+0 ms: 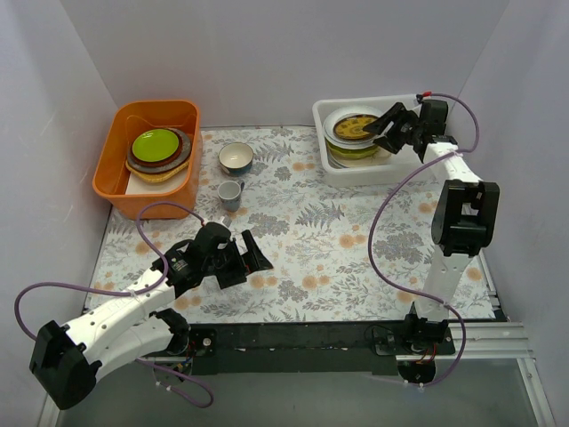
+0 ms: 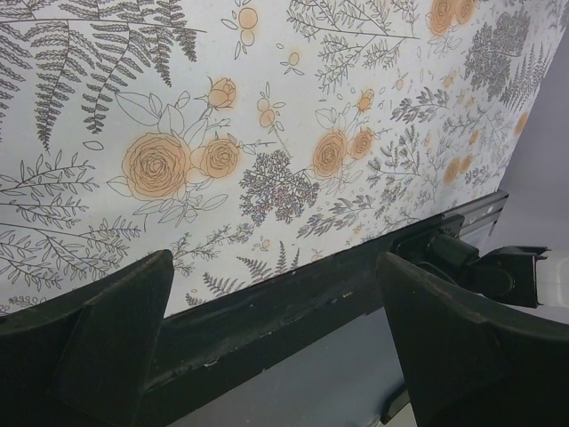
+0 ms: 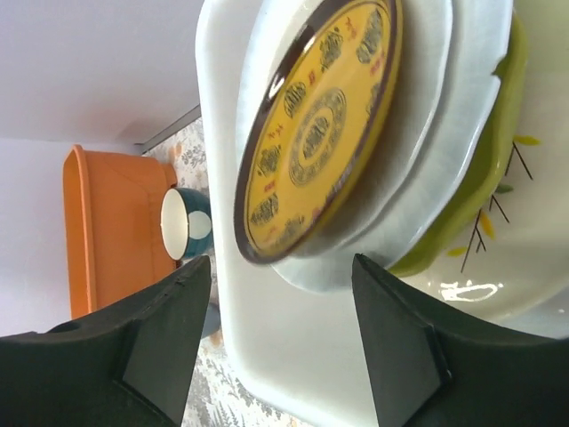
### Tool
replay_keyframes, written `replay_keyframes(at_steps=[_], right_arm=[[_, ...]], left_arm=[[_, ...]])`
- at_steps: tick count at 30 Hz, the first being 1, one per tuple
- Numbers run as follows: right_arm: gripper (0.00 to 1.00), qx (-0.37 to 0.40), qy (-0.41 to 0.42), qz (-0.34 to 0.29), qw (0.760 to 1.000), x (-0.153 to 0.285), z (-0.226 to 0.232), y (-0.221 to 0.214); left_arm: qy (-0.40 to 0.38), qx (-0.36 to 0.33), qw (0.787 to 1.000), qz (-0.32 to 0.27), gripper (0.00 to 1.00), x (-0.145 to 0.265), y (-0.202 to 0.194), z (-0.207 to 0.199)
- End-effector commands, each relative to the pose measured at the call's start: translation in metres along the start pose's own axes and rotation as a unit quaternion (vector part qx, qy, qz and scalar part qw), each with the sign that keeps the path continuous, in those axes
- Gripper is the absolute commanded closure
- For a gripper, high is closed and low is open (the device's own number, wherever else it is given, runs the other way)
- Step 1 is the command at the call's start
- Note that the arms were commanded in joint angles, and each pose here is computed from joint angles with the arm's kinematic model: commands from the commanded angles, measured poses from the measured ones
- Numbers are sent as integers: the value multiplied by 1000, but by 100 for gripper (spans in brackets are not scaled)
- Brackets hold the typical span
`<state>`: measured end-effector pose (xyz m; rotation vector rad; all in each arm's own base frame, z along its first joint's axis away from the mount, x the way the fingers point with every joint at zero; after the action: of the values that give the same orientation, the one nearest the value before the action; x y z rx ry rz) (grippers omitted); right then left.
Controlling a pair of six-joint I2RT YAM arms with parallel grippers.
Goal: Place the plates into the plastic bin on the countertop
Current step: Place the plate in the plastic bin, then reset both arms
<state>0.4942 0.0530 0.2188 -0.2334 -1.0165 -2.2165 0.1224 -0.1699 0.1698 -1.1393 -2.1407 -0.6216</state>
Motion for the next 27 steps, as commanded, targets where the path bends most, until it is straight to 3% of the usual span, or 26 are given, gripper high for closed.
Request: replay_keyframes(at_steps=[1, 17, 27], right_arm=[[25, 13, -26, 8, 1000, 19, -4, -10], [23, 57, -7, -12, 998, 77, 20, -23], [10, 120, -32, -41, 991, 139, 42, -49]], left_arm=[[-12, -2, 1000, -1, 2, 5, 1, -4], [-9, -30, 1000, -3, 2, 13, 3, -9], [25, -66, 997, 18, 2, 4, 6, -11]])
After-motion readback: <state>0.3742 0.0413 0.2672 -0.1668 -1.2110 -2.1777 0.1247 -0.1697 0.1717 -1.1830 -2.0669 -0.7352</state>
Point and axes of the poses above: each gripper's point midway between its finger pads, its own x axis back along the fingers, its own z axis along the line the jaws close on, y = z × x, the point moved 8 cm from there along x, back along the fingers, and after that the axes turned 12 degrees about x, right-handed, at the moved point
